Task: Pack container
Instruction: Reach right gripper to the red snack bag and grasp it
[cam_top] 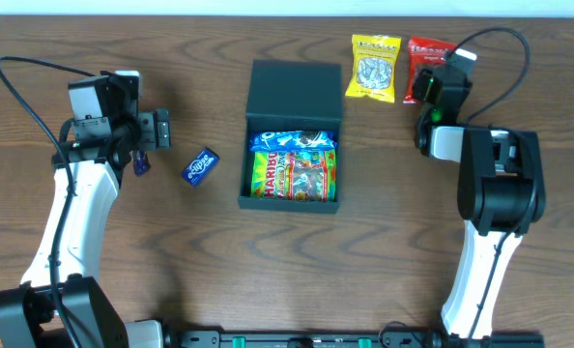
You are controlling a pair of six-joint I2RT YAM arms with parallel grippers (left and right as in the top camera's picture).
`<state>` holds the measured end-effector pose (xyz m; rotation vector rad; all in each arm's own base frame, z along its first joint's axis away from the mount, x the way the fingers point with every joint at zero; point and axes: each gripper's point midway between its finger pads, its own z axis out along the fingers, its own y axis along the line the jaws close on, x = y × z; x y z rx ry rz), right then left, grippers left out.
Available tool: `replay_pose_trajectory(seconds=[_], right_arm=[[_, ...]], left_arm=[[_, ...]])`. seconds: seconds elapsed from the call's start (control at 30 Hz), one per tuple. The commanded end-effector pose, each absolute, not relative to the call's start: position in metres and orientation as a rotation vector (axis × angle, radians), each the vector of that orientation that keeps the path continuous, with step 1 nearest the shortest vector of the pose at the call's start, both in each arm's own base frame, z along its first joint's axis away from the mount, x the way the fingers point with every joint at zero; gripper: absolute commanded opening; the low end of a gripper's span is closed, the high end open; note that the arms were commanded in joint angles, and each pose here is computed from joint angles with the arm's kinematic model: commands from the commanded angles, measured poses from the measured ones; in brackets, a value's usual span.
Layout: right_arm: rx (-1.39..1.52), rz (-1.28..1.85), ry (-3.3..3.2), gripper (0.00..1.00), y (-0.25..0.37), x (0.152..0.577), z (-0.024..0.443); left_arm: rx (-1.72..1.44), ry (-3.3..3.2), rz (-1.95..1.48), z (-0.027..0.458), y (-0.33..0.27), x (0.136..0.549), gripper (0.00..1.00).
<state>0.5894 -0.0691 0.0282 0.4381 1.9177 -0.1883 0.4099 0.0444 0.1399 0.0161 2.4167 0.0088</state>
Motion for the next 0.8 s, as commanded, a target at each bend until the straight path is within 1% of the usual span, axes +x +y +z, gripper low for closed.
replay_pose_trajectory(seconds=[0.0, 0.07, 0.13, 0.17, 0.33, 0.43, 0.57, 0.77], right_arm=[[0.438, -0.207, 1.983, 0.38, -0.071, 0.583, 0.006], [0.437, -0.211, 2.007, 0.26, -0.071, 0.580, 0.001], [0.434, -0.210, 2.023, 0.06, -0.070, 0.579, -0.002], [0.433, -0.208, 2.029, 0.02, -0.070, 0.578, -0.003], [0.426, -0.209, 2.061, 0.01, -0.066, 0.575, -0.009], [0.415, -0.208, 2.087, 0.01, -0.060, 0.572, -0.003], [0.385, -0.195, 2.104, 0.01, -0.045, 0.568, 0.031], [0.328, -0.171, 2.130, 0.01, -0.017, 0.546, 0.108]], left_arm=[[0.037, 2.406, 0.017, 0.145, 0.045, 0.413, 0.95], [0.037, 2.406, 0.017, 0.145, 0.045, 0.413, 0.95], [0.037, 2.406, 0.017, 0.145, 0.045, 0.413, 0.95], [0.037, 2.406, 0.017, 0.145, 0.045, 0.413, 0.95], [0.037, 2.406, 0.017, 0.145, 0.045, 0.413, 0.95], [0.037, 2.406, 0.017, 0.145, 0.045, 0.413, 0.95], [0.037, 2.406, 0.017, 0.145, 0.045, 0.413, 0.95], [0.037, 2.406, 0.017, 0.145, 0.045, 0.413, 0.95]])
